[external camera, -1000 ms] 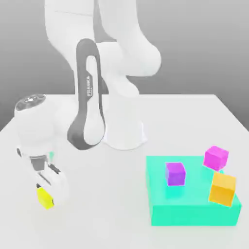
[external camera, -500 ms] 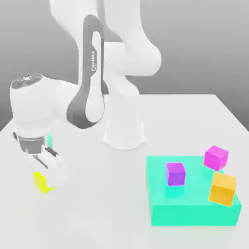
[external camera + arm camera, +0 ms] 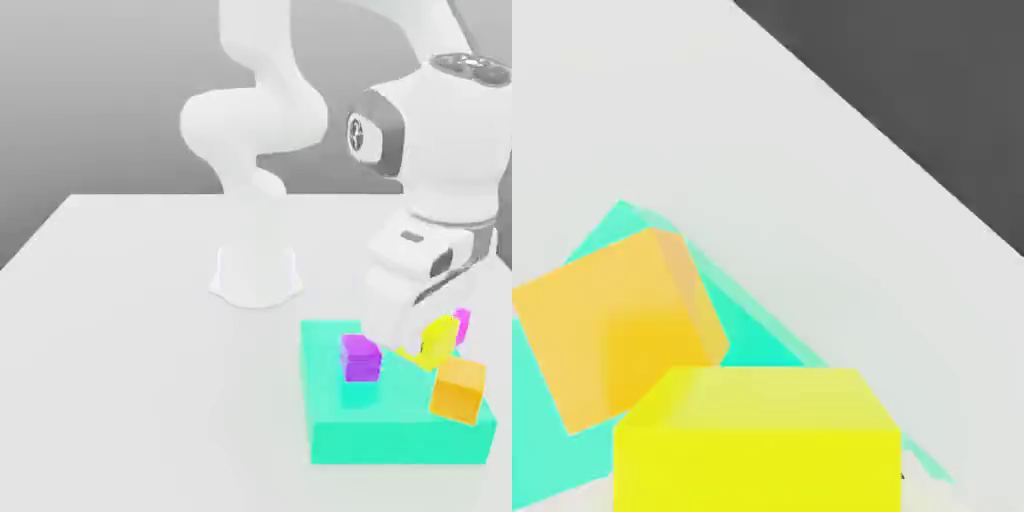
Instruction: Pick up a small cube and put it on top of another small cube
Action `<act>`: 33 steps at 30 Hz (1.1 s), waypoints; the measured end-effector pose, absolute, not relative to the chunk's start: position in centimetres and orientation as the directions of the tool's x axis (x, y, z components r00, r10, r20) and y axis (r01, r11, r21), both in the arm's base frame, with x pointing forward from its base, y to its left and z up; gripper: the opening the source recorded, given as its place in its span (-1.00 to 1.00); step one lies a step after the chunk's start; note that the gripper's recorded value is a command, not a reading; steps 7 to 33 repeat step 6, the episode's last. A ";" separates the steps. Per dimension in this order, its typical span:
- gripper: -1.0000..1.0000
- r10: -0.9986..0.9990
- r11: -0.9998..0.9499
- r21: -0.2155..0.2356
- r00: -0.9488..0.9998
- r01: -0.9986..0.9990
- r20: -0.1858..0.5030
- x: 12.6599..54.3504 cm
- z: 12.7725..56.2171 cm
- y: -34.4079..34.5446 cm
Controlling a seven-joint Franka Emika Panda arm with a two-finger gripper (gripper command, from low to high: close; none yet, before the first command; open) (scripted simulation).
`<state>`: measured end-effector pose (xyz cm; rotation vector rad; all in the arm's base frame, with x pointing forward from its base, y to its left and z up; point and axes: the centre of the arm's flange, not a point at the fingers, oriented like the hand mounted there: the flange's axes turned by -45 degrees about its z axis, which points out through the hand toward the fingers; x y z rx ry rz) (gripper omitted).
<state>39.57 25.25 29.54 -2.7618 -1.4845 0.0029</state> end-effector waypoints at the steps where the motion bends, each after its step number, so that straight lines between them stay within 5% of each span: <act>1: -1.00 0.851 -0.525 -0.004 0.525 0.851 0.001 39.1 28.4 26.1; 2: -1.00 0.850 -0.526 -0.003 0.526 0.850 0.000 39.3 27.0 25.9; 3: 1.00 0.839 -0.545 -0.002 0.545 0.839 0.000 39.9 26.1 24.9; 33: 1.00 0.839 -0.544 -0.002 0.544 0.839 0.000 39.9 26.1 24.9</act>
